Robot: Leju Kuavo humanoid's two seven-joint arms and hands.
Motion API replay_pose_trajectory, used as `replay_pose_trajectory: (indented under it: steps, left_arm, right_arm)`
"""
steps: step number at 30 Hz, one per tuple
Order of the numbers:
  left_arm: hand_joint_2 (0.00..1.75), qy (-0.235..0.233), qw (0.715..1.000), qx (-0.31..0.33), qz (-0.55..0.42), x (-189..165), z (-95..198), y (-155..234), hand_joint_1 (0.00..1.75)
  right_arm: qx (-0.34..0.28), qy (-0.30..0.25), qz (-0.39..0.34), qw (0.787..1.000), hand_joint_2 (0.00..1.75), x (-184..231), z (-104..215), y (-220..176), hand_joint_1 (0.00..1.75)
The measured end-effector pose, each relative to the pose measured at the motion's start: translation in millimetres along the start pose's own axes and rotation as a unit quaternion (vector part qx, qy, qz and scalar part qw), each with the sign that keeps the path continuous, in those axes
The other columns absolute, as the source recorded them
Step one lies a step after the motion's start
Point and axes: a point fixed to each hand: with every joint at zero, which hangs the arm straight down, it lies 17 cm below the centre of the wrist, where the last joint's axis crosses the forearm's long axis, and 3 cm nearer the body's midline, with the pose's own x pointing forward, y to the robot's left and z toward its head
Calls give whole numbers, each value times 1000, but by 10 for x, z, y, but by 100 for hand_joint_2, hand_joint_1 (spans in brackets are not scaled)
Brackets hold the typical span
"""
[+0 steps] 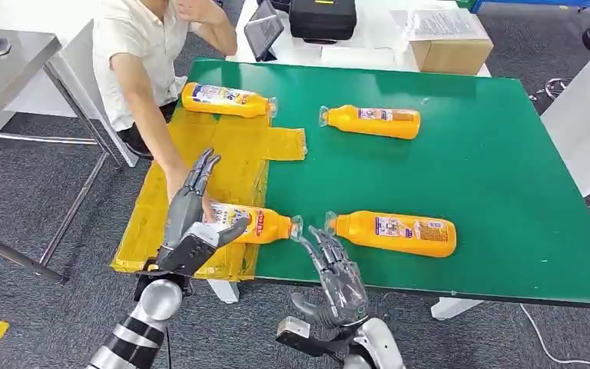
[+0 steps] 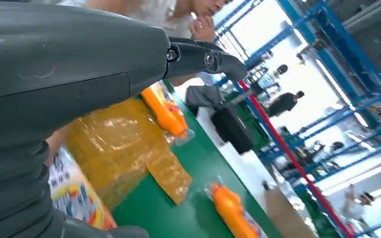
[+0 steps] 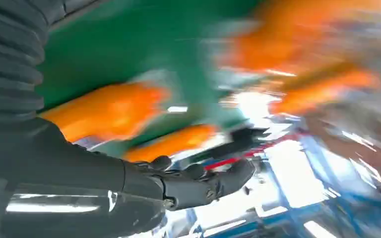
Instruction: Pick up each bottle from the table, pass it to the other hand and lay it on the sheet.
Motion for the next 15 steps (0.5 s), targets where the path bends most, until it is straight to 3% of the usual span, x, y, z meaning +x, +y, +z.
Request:
replay_pose_trajectory:
  steps: [3,6,10,15]
  left_arm:
    - [175,-6,1000,-2,18,119,91,-17,0]
    - [175,-13,999,-4,36,237,183,-48,0]
    - [175,-18,999,-4,47,334,223,-86,0]
    - [175,-20,998,-3,53,383,265,-101,0]
  right_arm:
    - [41,65,88,993,175,-733,255,-27,0]
    - [72,91,153,981,175,-1329,456,-176,0]
    - [135,112,185,967,175,-1674,562,-143,0]
    - [160,118,211,957,175,-1887,625,-183,0]
